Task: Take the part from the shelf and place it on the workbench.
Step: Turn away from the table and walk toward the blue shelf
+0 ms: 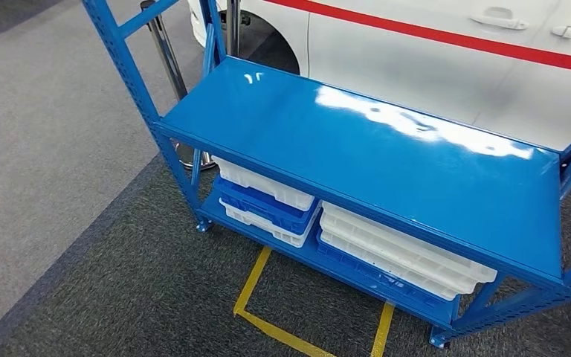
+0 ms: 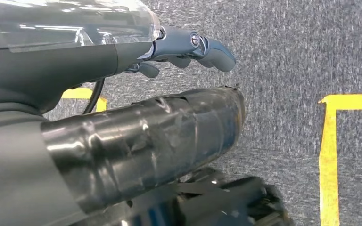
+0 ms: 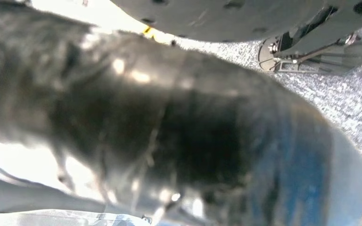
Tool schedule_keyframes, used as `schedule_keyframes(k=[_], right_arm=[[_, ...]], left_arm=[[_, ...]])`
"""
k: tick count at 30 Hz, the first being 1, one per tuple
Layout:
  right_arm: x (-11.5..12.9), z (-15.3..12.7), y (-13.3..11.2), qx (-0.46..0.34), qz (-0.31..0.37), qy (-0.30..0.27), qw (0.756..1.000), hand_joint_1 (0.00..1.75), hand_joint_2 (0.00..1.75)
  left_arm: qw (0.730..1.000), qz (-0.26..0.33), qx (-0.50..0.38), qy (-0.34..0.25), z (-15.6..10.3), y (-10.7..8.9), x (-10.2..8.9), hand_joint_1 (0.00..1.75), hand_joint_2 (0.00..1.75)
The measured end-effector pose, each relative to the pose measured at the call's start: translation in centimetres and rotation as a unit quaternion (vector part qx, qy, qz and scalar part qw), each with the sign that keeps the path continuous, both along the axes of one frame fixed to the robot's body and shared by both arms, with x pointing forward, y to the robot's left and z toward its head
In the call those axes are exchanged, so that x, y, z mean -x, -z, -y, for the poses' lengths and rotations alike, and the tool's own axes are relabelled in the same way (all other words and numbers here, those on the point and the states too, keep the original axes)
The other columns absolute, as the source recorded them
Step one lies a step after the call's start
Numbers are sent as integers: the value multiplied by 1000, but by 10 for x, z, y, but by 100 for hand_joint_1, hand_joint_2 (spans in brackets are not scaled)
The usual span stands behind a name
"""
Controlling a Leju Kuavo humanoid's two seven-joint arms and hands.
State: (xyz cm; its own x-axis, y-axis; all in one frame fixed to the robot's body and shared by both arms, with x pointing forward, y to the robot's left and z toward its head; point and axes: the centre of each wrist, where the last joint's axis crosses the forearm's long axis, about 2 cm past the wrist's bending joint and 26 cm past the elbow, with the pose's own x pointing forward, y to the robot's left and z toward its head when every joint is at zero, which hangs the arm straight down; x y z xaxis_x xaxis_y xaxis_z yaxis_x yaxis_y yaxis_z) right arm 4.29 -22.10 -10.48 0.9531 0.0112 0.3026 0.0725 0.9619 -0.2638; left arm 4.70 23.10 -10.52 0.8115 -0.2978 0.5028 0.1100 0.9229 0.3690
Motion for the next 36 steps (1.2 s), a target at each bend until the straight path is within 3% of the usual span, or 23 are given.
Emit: schedule_keyframes(k=[28, 32, 36], right_arm=[[1, -1, 0, -4, -25, -2, 1000, 0, 0], [1, -2, 0, -5, -46, 2, 999, 0, 175], [0, -3, 0, -7, -57, -2, 998, 0, 175]], left_arm=[[1000, -4, 1, 6, 2, -1, -2, 0, 0], [1000, -7, 1, 9, 2, 0, 0, 0, 0], [1000, -5, 0, 13, 2, 0, -2, 0, 0]])
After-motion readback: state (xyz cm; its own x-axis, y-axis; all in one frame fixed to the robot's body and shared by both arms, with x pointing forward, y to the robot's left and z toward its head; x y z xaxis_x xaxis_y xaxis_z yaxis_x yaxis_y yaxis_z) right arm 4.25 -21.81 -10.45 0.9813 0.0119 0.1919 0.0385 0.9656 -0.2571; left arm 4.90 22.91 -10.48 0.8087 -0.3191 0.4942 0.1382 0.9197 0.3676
